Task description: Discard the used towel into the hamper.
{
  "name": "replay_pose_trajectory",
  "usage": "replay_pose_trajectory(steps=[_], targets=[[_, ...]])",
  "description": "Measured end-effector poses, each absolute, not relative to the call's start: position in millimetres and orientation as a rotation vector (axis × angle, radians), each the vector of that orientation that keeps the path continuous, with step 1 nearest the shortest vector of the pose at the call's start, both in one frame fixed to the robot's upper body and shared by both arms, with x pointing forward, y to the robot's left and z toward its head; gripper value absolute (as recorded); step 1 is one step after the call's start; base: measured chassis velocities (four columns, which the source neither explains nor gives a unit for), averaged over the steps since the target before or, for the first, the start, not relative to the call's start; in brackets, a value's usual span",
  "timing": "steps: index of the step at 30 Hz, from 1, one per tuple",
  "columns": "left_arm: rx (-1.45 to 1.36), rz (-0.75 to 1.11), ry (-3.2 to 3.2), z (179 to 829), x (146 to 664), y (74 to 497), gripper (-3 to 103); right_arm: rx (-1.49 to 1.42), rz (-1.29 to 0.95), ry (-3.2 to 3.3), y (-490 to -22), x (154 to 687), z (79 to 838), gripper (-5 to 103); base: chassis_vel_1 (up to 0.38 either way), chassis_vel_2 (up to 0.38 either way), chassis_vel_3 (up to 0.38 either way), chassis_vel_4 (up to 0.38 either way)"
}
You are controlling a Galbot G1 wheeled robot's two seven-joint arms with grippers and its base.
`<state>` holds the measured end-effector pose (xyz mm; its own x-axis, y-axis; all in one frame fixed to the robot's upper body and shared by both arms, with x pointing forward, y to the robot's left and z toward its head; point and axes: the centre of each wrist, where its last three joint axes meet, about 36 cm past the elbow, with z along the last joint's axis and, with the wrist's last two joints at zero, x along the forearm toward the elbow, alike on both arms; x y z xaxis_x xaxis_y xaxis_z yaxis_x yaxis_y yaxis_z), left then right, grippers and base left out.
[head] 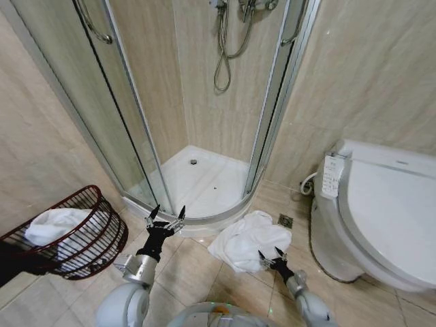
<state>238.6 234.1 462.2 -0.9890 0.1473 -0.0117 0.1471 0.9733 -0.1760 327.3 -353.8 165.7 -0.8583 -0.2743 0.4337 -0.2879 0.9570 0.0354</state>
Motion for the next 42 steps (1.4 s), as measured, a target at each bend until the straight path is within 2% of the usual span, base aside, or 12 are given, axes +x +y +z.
replay_pose_trajectory(steps=[17,18,21,22,25,26,28,30,34,37,40,42], targets=[[-0.233,0.278,-3.119,462,239,234,100,0.537,0.059,-2.524,-341,394,136,100,0.0,0.0,0.0,0.0],[-0.233,0.278,-3.119,462,239,234,100,0.558,0.047,-2.51,-340,396,135,103,0.0,0.0,0.0,0.0],[-0.233,0.278,-3.119,462,239,234,100,0.584,0.025,-2.497,-338,400,133,90,0.0,0.0,0.0,0.0],[-0.233,0.278,-3.119,462,239,234,100,0.584,0.025,-2.497,-338,400,133,90,0.0,0.0,0.0,0.0],[-0.233,0.278,-3.119,462,239,234,100,0.592,0.018,-2.495,-339,402,133,74,0.0,0.0,0.0,0.0],[-0.233,0.278,-3.119,462,239,234,100,0.592,0.018,-2.495,-339,402,133,74,0.0,0.0,0.0,0.0],[-0.233,0.278,-3.119,462,239,234,100,0.591,0.016,-2.495,-341,402,133,63,0.0,0.0,0.0,0.0],[-0.233,0.278,-3.119,462,239,234,100,0.591,0.015,-2.495,-342,401,133,63,0.0,0.0,0.0,0.0],[-0.233,0.278,-3.119,462,239,234,100,0.583,0.012,-2.505,-344,396,130,41,0.0,0.0,0.0,0.0],[-0.233,0.278,-3.119,462,239,234,100,0.575,0.008,-2.507,-346,393,129,36,0.0,0.0,0.0,0.0],[-0.233,0.278,-3.119,462,239,234,100,0.558,0.008,-2.517,-348,389,130,19,0.0,0.0,0.0,0.0],[-0.233,0.278,-3.119,462,239,234,100,0.552,0.007,-2.521,-350,388,131,15,0.0,0.0,0.0,0.0]])
